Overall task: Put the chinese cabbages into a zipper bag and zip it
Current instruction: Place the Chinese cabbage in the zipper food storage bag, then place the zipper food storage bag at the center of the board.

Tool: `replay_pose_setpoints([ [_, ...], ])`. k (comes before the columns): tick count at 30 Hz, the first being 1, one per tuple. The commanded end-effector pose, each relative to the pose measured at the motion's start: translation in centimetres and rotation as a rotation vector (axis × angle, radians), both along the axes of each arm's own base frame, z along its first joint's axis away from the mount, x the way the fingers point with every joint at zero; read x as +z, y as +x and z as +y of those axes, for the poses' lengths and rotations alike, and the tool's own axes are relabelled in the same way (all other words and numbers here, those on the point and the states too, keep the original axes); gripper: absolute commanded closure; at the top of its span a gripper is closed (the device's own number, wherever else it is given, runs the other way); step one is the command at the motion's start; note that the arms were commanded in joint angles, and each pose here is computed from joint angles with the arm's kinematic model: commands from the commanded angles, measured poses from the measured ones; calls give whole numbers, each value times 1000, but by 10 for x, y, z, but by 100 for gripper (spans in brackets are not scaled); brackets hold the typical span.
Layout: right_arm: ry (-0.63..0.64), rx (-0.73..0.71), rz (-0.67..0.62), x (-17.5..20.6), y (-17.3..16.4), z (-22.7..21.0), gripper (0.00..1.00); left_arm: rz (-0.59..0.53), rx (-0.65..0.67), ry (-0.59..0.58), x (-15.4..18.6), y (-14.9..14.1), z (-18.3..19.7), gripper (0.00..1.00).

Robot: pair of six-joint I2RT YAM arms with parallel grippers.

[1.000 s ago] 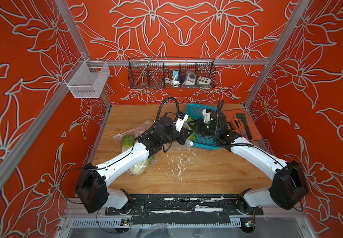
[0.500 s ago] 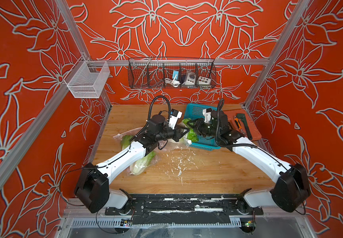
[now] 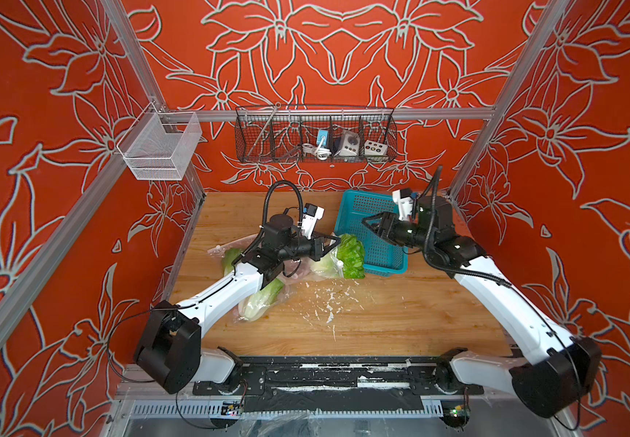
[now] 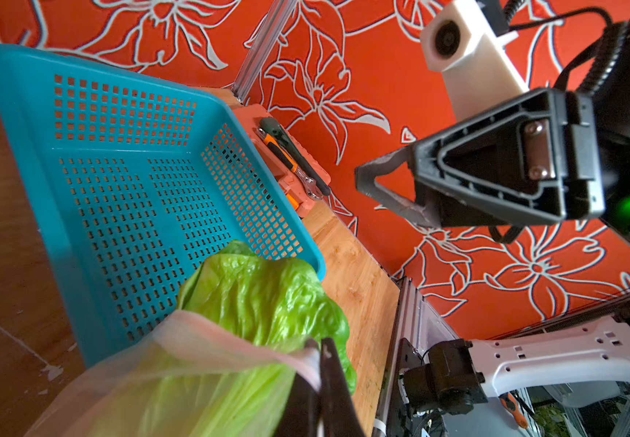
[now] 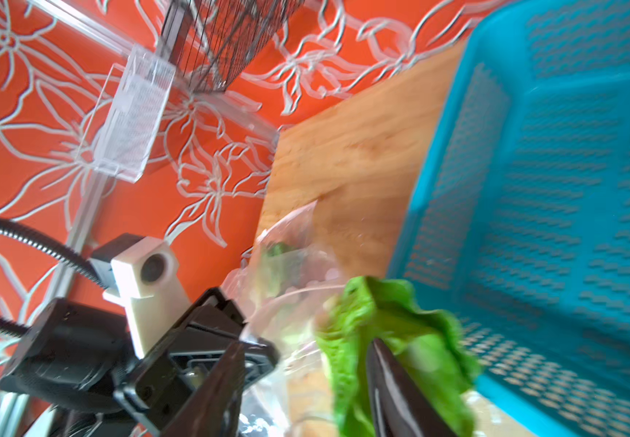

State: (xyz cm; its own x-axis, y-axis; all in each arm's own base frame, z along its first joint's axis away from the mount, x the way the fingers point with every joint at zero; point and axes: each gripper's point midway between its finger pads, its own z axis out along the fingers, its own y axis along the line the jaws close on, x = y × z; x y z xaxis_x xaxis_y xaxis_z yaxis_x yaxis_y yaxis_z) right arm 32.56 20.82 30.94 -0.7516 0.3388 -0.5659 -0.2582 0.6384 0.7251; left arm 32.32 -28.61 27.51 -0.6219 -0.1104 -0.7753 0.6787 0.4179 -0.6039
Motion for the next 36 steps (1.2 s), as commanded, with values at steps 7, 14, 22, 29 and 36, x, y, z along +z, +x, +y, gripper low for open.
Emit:
replay_pose_setpoints([
  [7,-99,18,181,-97,-12,-27,38,-92,-46,-86,46,-12,-2,97],
  [14,78,99,191,-107,-4,11,30,-94,-86,-97,53,-17,-20,97],
  [22,390,224,44,-74,4,52,72,-108,-121,-94,62,-24,-40,97],
  [29,206,146,13,-70,0,33,95,-125,-25,64,43,-13,-25,90],
  [36,255,21,-96,-46,9,17,100,-138,-98,171,28,-41,-29,85],
])
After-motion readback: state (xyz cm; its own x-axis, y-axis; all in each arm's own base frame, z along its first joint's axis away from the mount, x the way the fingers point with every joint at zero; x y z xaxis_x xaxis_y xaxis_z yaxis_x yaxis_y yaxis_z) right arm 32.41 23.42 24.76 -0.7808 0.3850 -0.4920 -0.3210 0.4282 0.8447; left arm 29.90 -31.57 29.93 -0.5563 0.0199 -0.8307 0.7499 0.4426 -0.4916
